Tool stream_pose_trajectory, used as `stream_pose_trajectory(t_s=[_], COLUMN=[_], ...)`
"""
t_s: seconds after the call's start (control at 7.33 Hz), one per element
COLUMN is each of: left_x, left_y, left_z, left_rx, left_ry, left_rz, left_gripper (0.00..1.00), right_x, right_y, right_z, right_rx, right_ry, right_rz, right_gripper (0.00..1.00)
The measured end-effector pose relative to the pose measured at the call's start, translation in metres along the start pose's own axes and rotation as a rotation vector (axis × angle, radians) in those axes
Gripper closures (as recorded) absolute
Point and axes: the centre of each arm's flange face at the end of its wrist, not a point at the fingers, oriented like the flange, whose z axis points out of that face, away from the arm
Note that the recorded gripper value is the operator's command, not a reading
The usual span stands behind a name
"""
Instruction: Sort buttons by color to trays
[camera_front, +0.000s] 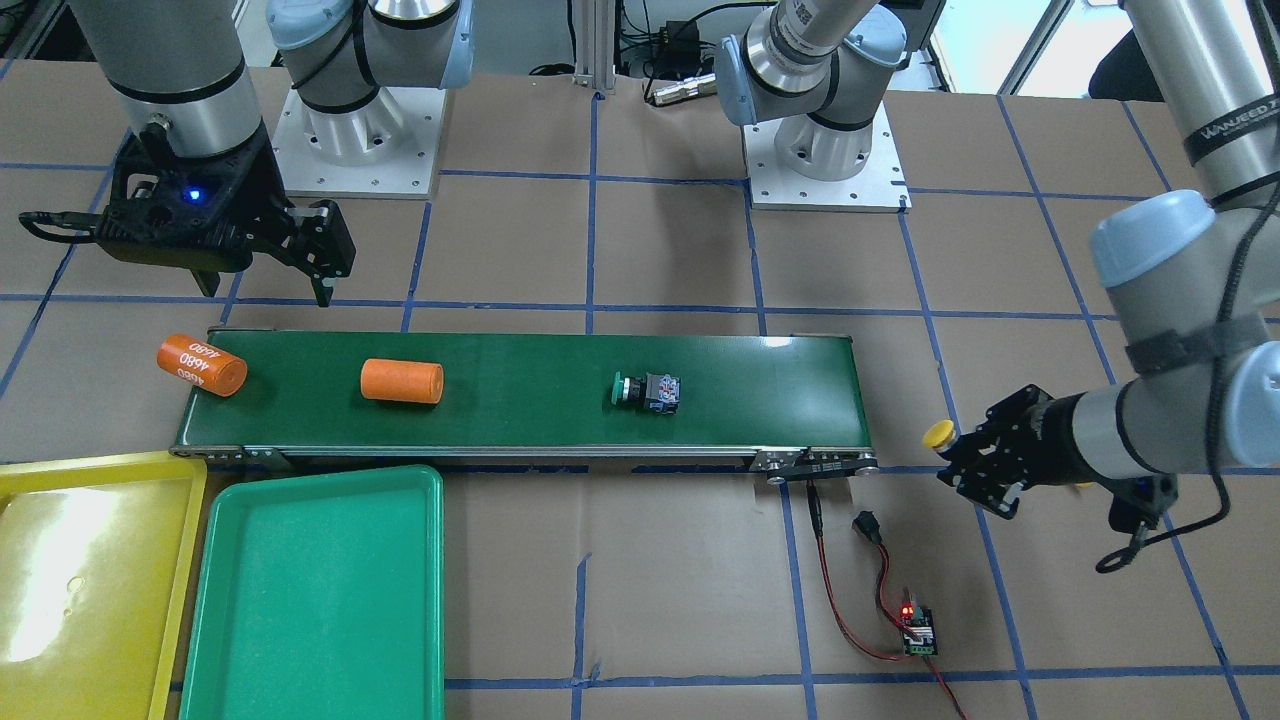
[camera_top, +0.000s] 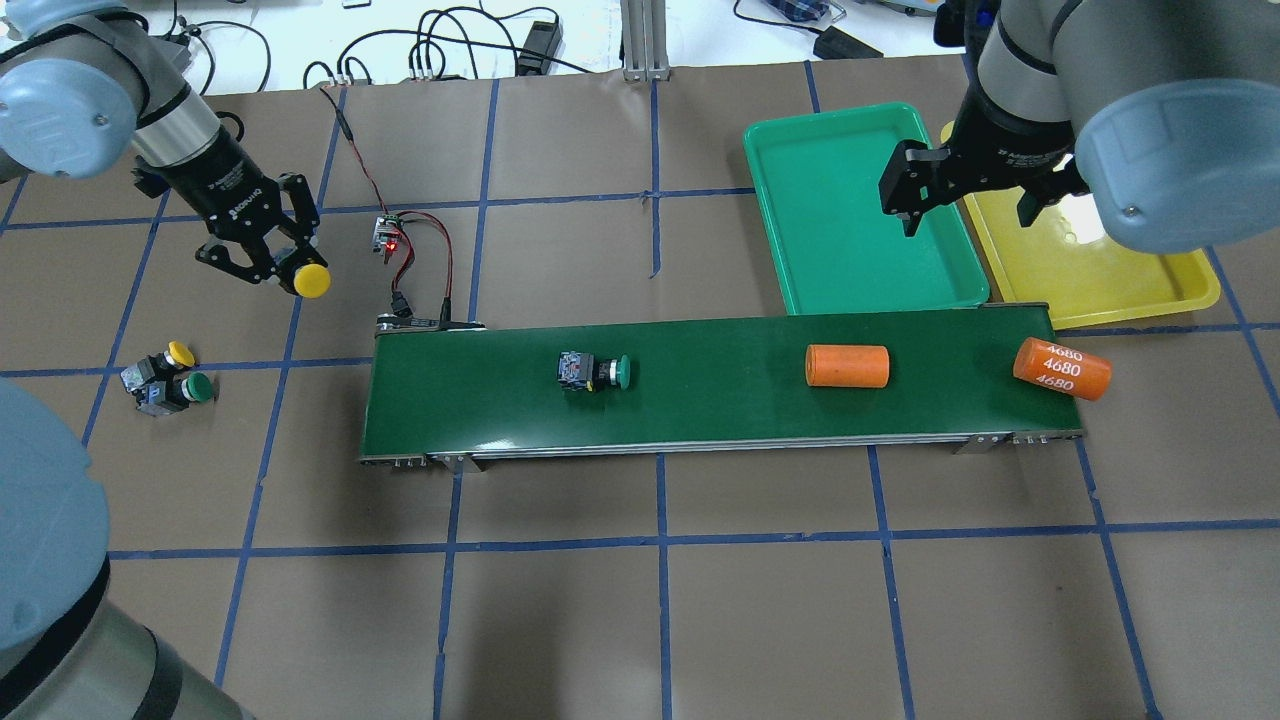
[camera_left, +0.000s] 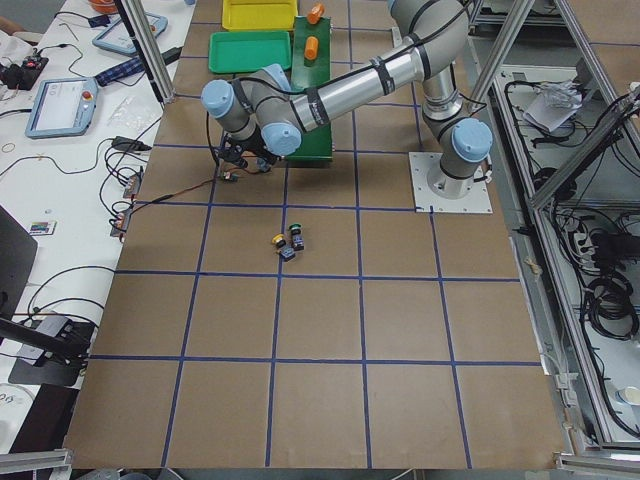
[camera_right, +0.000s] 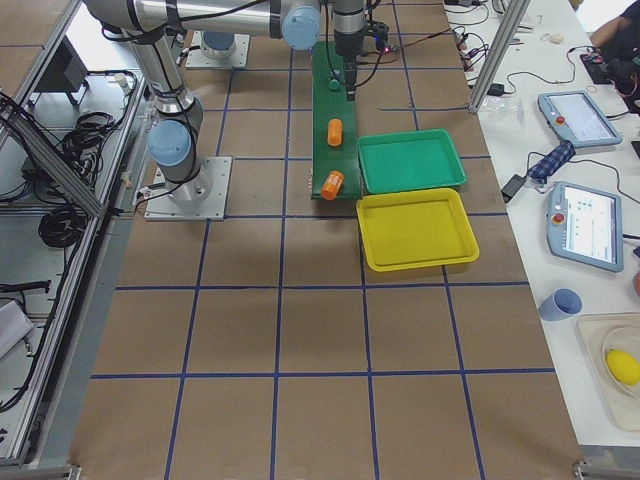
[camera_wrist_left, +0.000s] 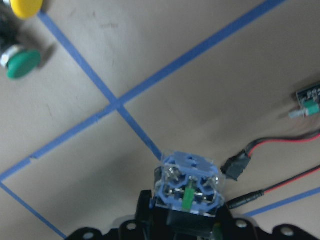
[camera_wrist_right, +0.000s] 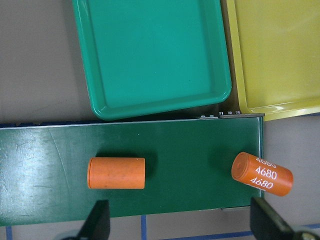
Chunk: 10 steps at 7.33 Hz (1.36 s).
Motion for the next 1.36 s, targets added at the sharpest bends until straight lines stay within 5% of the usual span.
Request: stream_pose_trajectory(t_s=[0.68,0.82,0.95,1.09,1.36], left_x=[-0.014,-0.021,-0.026,-0.03,-0.035], left_y=[0.123,0.13,0.134,0.137,0.139], left_z=[0.06,0.075,0.088,0.097,0.09], left_rx=[0.029,0.038,0.042,0.047,0.105], left_ry=[-0.023,-0.013,-0.013,-0.022,-0.028], left_rz=[-0.227,-0.258,-0.283,-0.288,-0.271], left_gripper=[1.0,0.84,0.49,0.0,0.0], right_x=[-0.015,-0.016,-0.016,-0.016,-0.018], right_y=[0.011,0.016,0.019,0.022,0.033], right_z=[0.024,0.031,0.035,0.042,0.068], right_rx=[-0.041,-0.055,-0.063,-0.078,-0.123], right_ry=[-0.102,-0.105,-0.104,-0.099,-0.097], right_rz=[-0.062,-0.084,-0.136,-0.192,-0.241], right_gripper=[0.0,0.0,0.0,0.0,0.0])
